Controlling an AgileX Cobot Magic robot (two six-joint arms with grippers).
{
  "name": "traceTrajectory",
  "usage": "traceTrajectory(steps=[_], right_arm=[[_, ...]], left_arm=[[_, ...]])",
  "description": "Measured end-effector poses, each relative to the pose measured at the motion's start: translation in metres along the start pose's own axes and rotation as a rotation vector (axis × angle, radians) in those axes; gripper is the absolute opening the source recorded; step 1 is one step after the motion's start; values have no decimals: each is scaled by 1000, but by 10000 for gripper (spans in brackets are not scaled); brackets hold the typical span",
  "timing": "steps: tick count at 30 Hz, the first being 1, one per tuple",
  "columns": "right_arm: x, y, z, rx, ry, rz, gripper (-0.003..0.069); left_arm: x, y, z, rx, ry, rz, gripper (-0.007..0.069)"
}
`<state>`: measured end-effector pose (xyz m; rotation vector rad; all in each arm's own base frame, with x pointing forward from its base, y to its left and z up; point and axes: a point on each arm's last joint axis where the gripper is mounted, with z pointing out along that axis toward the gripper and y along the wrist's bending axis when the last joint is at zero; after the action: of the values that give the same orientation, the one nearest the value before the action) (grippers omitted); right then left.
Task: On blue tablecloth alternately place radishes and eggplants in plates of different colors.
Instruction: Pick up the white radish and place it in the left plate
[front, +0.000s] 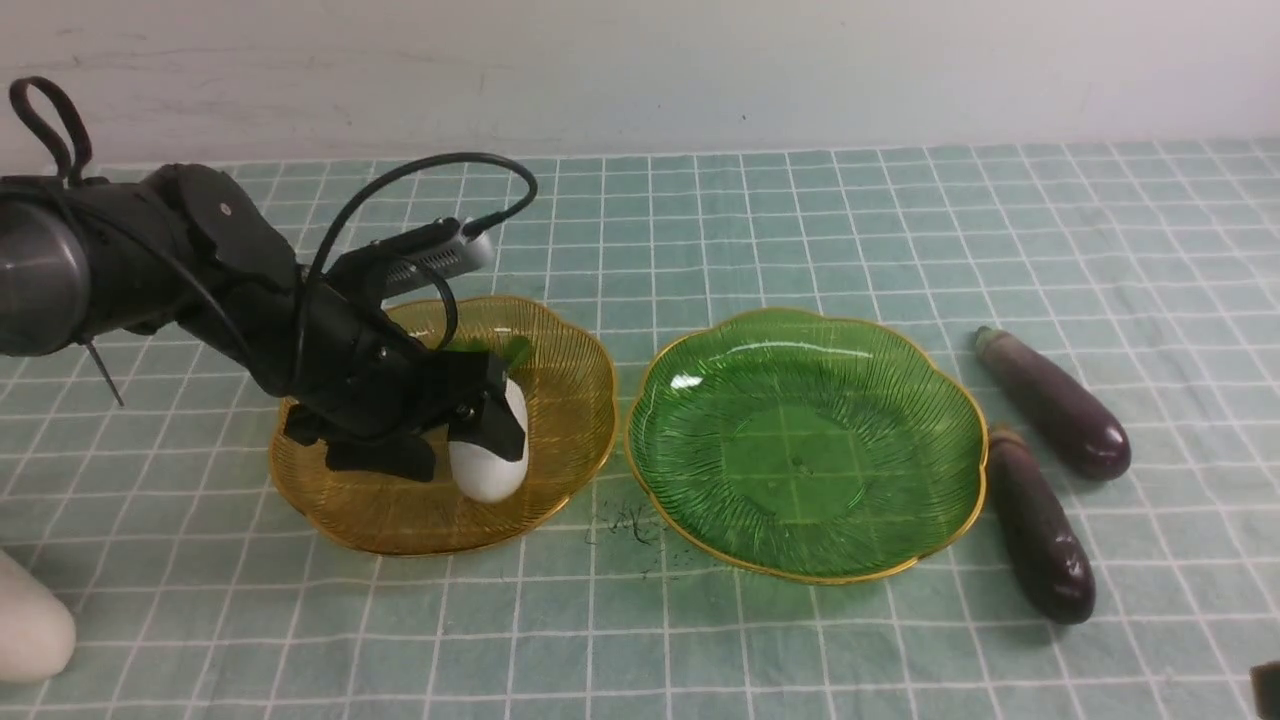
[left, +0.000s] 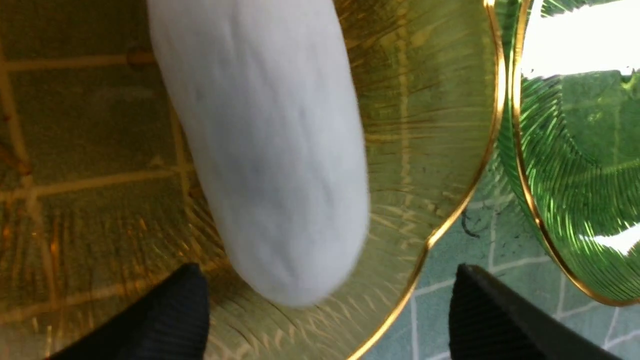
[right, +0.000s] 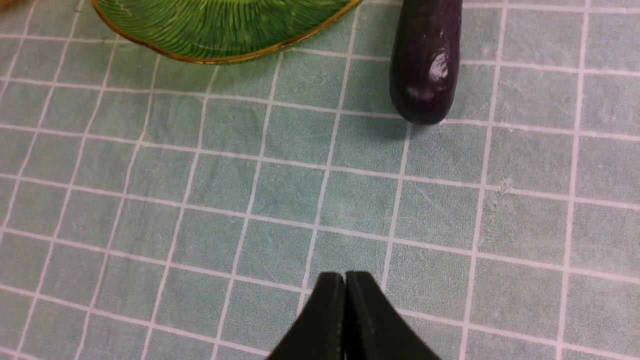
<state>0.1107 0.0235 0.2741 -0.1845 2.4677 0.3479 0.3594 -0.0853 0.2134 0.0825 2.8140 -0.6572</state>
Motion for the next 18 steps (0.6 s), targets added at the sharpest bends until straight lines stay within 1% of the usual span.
traceTrajectory(steps=[2, 4, 5, 6, 7, 9, 10, 11, 12, 15, 17, 18], right_arm=[[0, 0, 0, 0, 1, 0, -15], [0, 0, 0, 0, 1, 0, -15], [0, 0, 0, 0, 1, 0, -15], [0, 0, 0, 0, 1, 0, -15], [0, 0, 0, 0, 1, 0, -15], [0, 0, 0, 0, 1, -1, -15], [0, 0, 0, 0, 1, -1, -15], [0, 0, 0, 0, 1, -1, -15], [0, 0, 0, 0, 1, -1, -15], [0, 0, 0, -2, 0, 0, -15], [0, 0, 0, -2, 0, 0, -15], [0, 0, 0, -2, 0, 0, -15]], left_arm=[[-3, -4, -9, 11, 13, 16, 562], [-4, -7, -21, 17, 25, 35, 519], [-7, -10, -34, 12, 24, 60, 485], [-10, -13, -47, 3, 13, 85, 434], [-13, -17, -72, -27, -4, 129, 335], [-11, -20, -98, -77, -20, 158, 226], [-9, -19, -115, -130, -41, 170, 157], [-8, -20, -121, -140, -50, 173, 130], [-3, -18, -137, -199, -74, 168, 60], [21, -6, -171, -363, -121, 113, 3], [35, 4, -176, -420, -116, 57, -3], [38, 6, -179, -431, -120, 48, -3]])
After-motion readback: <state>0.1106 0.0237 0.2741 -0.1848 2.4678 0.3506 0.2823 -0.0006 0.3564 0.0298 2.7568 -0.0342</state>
